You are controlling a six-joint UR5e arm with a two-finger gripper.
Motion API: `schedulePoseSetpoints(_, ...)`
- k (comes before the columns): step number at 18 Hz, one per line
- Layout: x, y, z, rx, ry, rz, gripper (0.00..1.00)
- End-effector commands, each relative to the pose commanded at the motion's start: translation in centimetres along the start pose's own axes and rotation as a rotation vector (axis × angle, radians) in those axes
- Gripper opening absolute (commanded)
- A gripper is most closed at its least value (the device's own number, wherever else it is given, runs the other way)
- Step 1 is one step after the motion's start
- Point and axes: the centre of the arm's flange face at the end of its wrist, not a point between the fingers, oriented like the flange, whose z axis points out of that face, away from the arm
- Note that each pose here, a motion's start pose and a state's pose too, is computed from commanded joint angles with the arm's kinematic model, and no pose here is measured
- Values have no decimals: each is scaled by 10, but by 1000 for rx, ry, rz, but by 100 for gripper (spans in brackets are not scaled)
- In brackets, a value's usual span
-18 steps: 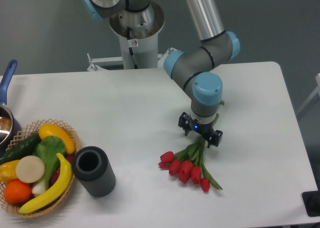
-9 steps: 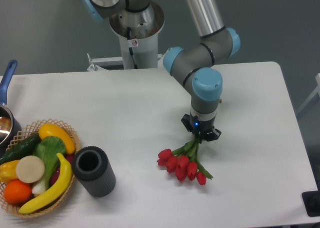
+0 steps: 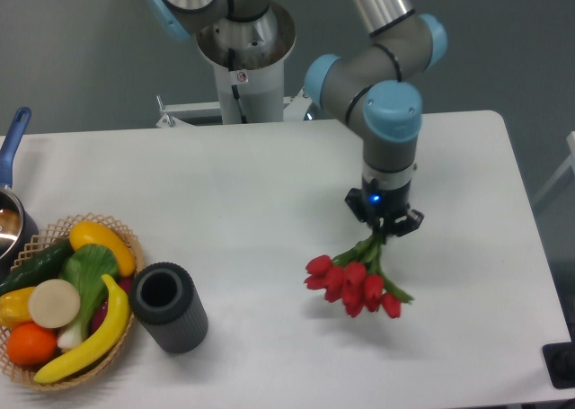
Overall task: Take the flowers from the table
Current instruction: 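Lift the gripped red tulip bunch up off the table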
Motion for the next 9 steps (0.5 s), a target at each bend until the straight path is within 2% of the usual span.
schedulePoseSetpoints(3,-19,-12,-29,-17,18,11,0)
schedulePoseSetpoints(5,-24,-13,-37,-76,60,18,0)
schedulePoseSetpoints(9,-27,-20,-45,-77,61,24,0)
